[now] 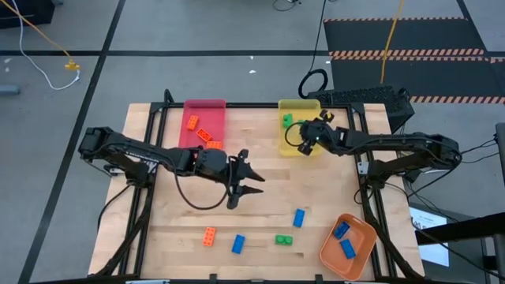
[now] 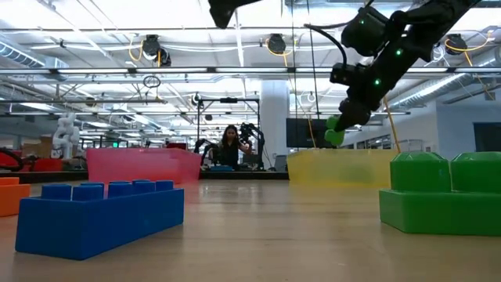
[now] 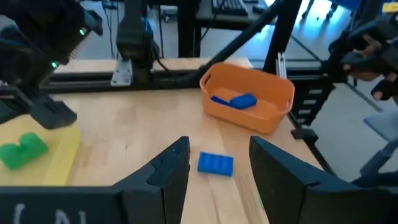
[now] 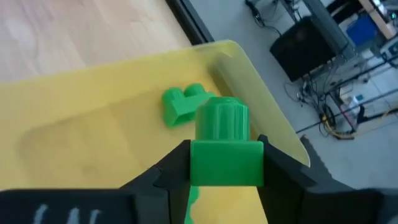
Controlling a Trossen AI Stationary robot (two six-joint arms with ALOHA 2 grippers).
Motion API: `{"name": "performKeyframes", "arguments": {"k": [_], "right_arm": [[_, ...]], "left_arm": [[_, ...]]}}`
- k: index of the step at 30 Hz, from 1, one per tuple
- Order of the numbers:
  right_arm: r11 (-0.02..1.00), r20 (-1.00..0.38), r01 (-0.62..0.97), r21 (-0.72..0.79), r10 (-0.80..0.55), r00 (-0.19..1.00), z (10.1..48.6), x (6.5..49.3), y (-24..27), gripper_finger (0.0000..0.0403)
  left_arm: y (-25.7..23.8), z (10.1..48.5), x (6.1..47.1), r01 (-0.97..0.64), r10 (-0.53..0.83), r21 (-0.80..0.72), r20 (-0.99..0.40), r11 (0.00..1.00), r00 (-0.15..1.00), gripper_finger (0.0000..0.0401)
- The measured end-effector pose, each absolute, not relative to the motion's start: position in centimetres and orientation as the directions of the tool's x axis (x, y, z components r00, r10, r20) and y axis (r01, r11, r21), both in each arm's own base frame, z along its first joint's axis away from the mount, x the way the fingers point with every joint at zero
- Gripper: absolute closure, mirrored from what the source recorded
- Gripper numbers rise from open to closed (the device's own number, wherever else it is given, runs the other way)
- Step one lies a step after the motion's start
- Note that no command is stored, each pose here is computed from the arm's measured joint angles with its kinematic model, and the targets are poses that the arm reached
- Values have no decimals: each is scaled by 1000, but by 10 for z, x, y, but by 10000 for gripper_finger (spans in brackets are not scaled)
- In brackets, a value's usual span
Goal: Sort & place blocks by color
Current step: Put the left green game piece into the yellow bin, then put the orange game piece into the red bin
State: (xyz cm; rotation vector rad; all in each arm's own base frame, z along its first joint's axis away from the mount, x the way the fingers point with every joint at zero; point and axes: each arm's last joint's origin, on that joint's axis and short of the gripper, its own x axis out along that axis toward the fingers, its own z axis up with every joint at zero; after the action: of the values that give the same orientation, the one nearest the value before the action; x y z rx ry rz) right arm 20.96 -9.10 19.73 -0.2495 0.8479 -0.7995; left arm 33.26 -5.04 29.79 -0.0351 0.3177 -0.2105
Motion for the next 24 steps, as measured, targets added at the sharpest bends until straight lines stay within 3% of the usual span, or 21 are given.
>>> {"name": "performKeyframes", "arguments": {"k": [7, 17, 24], "right_arm": [[674, -535, 570, -470, -731, 424, 198, 211, -94, 217], [667, -511, 591, -454, -738, 441, 201, 213, -94, 121], [747, -480, 534, -397, -664, 573, 207, 222, -86, 105]], "left_arm": [[-48, 304, 329, 190, -206, -81, -289, 978, 935, 221], [-48, 304, 329, 189, -205, -80, -290, 979, 935, 217], [-48, 303, 328, 189, -205, -80, -299, 979, 932, 217]]}}
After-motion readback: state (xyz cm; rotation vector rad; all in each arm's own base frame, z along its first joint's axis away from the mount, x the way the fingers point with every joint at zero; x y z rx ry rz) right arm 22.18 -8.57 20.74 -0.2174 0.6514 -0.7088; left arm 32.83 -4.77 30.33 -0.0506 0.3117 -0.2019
